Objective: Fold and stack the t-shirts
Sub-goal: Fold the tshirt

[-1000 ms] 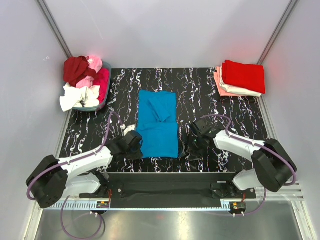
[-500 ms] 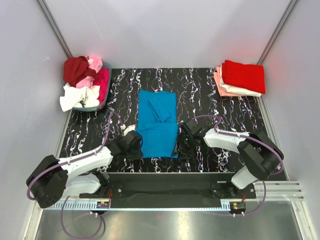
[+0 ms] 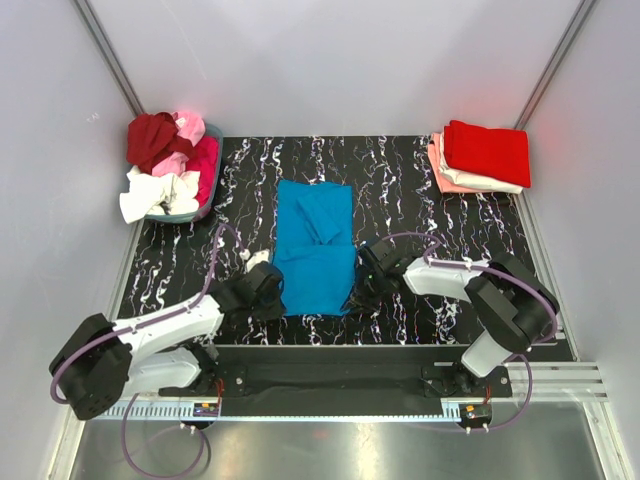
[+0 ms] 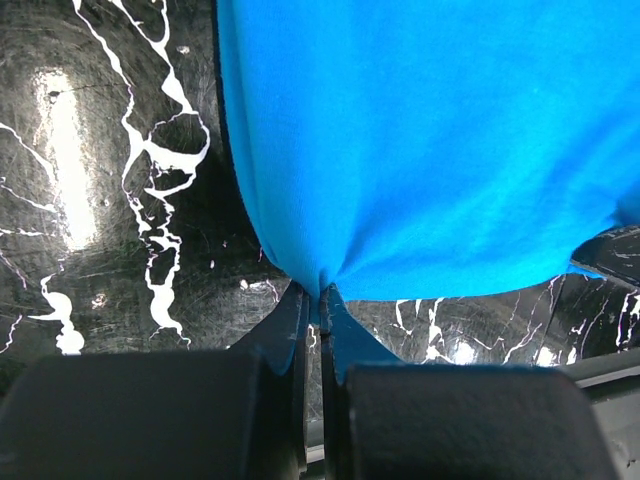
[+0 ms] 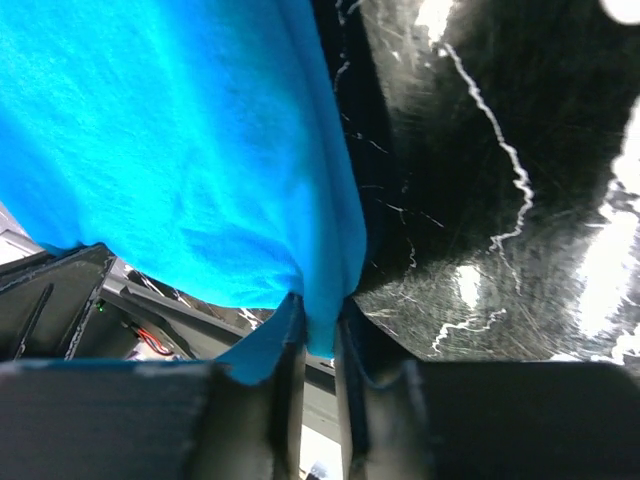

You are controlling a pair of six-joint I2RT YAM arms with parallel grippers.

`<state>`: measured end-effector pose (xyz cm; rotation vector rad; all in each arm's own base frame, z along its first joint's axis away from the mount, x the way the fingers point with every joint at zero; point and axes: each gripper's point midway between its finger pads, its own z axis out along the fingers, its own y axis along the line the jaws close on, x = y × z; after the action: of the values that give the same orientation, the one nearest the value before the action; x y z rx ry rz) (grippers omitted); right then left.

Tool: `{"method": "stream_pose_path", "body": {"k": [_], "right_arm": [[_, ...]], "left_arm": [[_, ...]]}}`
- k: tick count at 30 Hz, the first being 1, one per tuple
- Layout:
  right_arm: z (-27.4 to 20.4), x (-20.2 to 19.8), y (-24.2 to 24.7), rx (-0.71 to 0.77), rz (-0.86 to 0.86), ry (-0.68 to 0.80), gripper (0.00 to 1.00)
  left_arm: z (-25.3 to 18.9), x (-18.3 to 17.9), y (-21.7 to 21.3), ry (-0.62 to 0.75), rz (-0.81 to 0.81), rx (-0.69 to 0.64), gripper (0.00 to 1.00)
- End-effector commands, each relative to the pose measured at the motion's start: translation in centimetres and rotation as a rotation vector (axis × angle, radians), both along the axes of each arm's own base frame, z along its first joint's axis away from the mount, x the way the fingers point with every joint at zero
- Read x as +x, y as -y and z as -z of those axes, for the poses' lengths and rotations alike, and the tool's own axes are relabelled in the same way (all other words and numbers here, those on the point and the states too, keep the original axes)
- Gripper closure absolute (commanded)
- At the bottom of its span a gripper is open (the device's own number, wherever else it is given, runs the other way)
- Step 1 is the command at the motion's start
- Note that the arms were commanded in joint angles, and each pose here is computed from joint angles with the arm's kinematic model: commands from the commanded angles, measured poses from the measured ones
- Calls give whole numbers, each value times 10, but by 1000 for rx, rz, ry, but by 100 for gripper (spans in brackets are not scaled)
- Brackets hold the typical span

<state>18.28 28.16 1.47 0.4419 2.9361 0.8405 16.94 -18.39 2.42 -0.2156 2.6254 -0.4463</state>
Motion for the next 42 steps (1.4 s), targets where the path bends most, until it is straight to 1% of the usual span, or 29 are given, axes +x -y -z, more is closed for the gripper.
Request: {"method": "stream_pose_path", "body": {"k": [1, 2, 3, 5, 8, 12, 16, 20, 22, 23, 24, 25, 26, 27, 28, 30, 31, 32, 33, 37, 38, 40, 41, 42], "right_arm": [[-5, 2, 5, -20, 33, 39, 82], [-8, 3, 5, -18, 34, 44, 87], [-9, 2, 7, -23, 29, 46, 89], [-11, 0, 9, -32, 24, 42, 92], [-18, -6, 12, -36, 16, 50, 93], [-24, -20, 15, -53, 0, 65, 100], [-27, -42, 20, -63, -15, 65, 100], [-42, -52, 18, -54, -27, 89, 100], [-54, -49, 18, -59, -22, 113, 100], [-63, -47, 19, -52, -16, 133, 100], [-68, -42, 21, -66, -10, 161, 100], [-80, -39, 22, -74, -8, 178, 100], [-86, -35, 23, -83, -6, 195, 100], [-100, -25, 20, -86, -2, 243, 100], [-105, -25, 22, -99, -8, 244, 100], [-110, -12, 26, -152, 1, 291, 100], [-121, -5, 23, -152, -3, 312, 100], [-120, 0, 23, -177, -20, 314, 100], [-130, 9, 22, -171, -11, 330, 100], [-143, 38, 23, -172, 6, 360, 100], [-142, 43, 24, -179, -8, 360, 100], [-153, 63, 28, -175, 16, 378, 100], [-151, 71, 29, -186, 15, 375, 100], [-161, 79, 27, -177, 4, 399, 100]], "left_arm": [[-8, 1, 6, 28, 1, -49, 100], [-7, -1, 6, 26, 2, -51, 100], [-7, -3, 7, 27, 7, -53, 100], [-10, -6, 9, 32, 13, -69, 100], [-13, -14, 11, 35, 18, -93, 100], [-15, -28, 15, 28, 30, -111, 100], [-18, -45, 19, 14, 46, -114, 100], [-29, -58, 25, 5, 61, -110, 100], [-43, -57, 25, 14, 59, -88, 100], [-58, -54, 31, 31, 66, -100, 100], [-60, -55, 25, 27, 66, -68, 100], [-65, -52, 23, 43, 67, -48, 100], [-79, -47, 27, 64, 68, -57, 100], [-82, -45, 22, 76, 63, -26, 100], [-89, -42, 22, 95, 74, -14, 100], [-108, -31, 21, 130, 63, 3, 100], [-113, -27, 21, 143, 78, 16, 100], [-126, -16, 20, 161, 57, 6, 100], [-128, -12, 20, 158, 57, 13, 100], [-142, 13, 18, 183, 71, 23, 100], [-149, 24, 14, 194, 46, 18, 100], [-149, 35, 14, 191, 59, 32, 100], [-156, 45, 10, 200, 37, 28, 100], [-154, 51, 11, 190, 41, 33, 100]]}}
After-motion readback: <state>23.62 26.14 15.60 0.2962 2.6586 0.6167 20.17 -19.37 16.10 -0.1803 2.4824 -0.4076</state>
